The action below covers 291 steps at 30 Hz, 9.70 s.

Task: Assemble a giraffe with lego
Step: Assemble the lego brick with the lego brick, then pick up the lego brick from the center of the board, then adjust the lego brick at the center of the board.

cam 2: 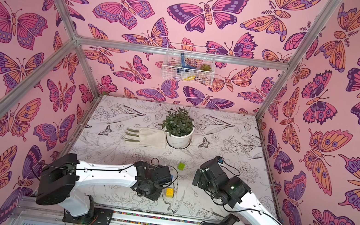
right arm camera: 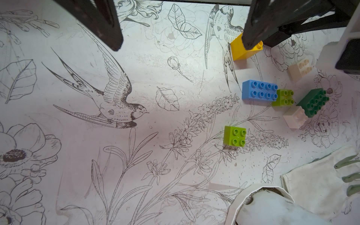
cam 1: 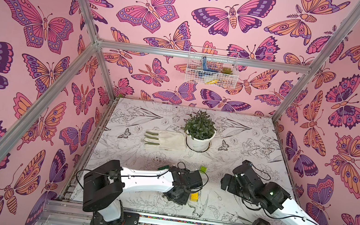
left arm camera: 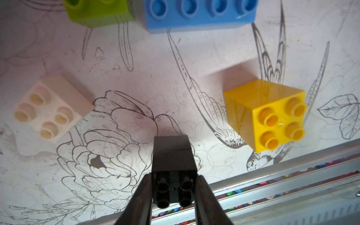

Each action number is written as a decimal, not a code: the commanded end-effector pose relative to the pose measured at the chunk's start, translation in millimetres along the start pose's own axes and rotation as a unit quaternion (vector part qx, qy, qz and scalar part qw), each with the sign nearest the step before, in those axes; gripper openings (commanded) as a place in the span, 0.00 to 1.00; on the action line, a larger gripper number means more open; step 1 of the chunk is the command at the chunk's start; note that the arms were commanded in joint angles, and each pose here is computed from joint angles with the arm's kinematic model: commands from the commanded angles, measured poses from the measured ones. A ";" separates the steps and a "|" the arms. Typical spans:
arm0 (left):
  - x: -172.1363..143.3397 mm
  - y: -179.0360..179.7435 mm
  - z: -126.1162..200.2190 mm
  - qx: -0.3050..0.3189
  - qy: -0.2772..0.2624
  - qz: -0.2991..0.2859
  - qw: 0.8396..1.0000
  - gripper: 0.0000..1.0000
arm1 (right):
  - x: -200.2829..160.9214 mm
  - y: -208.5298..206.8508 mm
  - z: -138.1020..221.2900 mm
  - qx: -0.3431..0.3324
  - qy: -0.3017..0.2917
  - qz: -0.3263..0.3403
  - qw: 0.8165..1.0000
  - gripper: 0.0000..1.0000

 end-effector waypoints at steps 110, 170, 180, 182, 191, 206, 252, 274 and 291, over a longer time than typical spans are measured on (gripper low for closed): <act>-28.1 147.9 59.3 -0.032 -0.053 0.297 0.953 0.91 | -14.0 165.8 -141.3 0.123 0.173 0.556 0.804 0.80; 32.1 63.8 -17.0 -0.042 -0.015 0.276 0.960 0.77 | 16.1 119.9 16.7 0.134 0.072 0.544 0.825 0.22; 12.1 77.2 -19.4 -0.024 -0.012 0.288 0.957 0.76 | 15.9 118.9 20.7 0.139 0.069 0.545 0.824 0.22; 11.0 76.5 -19.2 -0.025 -0.013 0.287 0.958 0.76 | 15.7 119.2 20.9 0.140 0.070 0.545 0.824 0.22; 10.0 62.1 -17.2 -0.029 -0.012 0.269 0.963 0.76 | 15.5 119.5 20.7 0.140 0.071 0.547 0.822 0.22; 3.3 81.2 -0.9 -0.025 -0.041 0.292 0.955 0.76 | 10.0 119.6 24.8 0.161 0.078 0.561 0.809 0.22; -0.4 64.3 -9.9 -0.047 -0.037 0.281 0.958 0.77 | 0.7 126.9 5.4 0.167 0.108 0.558 0.806 0.25; -45.4 149.9 20.9 -0.051 -0.062 0.329 0.941 0.90 | -40.6 180.0 -24.2 0.221 0.120 0.711 0.657 0.23; -48.9 150.2 22.3 -0.067 -0.062 0.307 0.947 0.92 | -49.0 192.0 -58.9 0.183 0.144 0.753 0.615 0.22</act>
Point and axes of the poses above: each gripper's point midway between its finger pads, its own z axis back along the fingers, its own y axis along the line the jaws close on, x = y × z, the point moved 5 cm from there along z, back along the fingers, and after that the axes turned 9 degrees about z, right-handed, at the moved point
